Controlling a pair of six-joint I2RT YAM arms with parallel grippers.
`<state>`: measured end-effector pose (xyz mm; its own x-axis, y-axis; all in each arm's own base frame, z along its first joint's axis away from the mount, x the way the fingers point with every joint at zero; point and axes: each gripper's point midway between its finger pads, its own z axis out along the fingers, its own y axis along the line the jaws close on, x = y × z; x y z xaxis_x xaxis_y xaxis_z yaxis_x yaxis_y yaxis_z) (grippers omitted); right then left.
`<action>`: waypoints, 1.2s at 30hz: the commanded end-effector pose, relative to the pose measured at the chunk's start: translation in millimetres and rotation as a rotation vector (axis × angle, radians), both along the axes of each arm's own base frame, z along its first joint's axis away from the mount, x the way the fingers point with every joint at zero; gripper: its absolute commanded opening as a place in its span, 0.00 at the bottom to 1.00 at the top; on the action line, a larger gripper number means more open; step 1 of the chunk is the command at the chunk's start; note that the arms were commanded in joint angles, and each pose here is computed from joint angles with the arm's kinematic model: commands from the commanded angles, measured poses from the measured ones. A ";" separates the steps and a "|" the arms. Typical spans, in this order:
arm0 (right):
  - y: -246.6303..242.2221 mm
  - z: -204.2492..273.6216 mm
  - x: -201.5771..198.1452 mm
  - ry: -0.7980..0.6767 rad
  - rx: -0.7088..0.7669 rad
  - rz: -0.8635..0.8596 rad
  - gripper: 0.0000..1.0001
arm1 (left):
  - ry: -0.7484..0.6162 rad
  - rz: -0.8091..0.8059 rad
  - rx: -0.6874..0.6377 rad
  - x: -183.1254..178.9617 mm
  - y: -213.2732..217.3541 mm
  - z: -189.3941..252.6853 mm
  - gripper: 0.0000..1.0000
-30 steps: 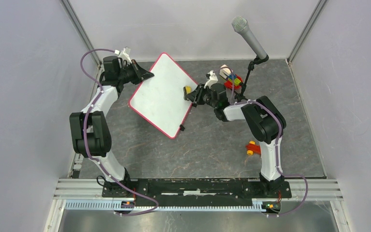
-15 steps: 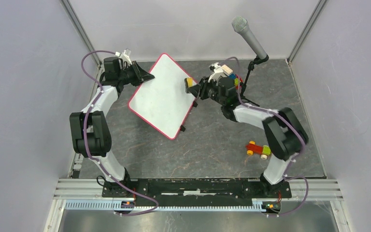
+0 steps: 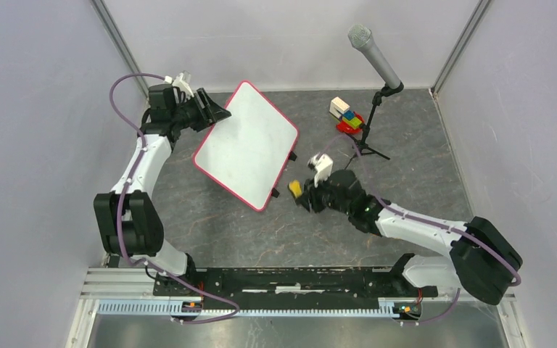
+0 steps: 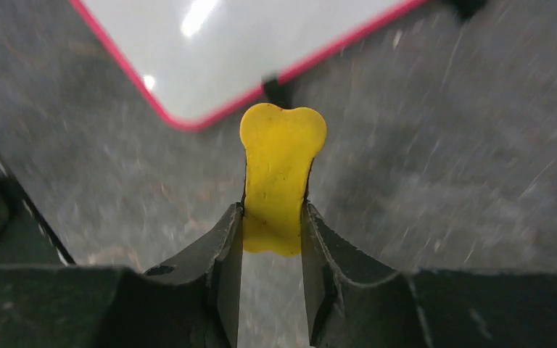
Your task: Erase the whiteboard
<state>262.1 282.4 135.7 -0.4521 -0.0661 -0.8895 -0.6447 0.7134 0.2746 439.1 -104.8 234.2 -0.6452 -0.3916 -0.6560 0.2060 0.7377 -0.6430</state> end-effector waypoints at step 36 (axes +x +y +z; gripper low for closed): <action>-65.7 81.6 -74.3 -0.134 -0.253 -0.039 0.98 | -0.531 -0.084 0.122 -81.4 -37.9 133.8 0.72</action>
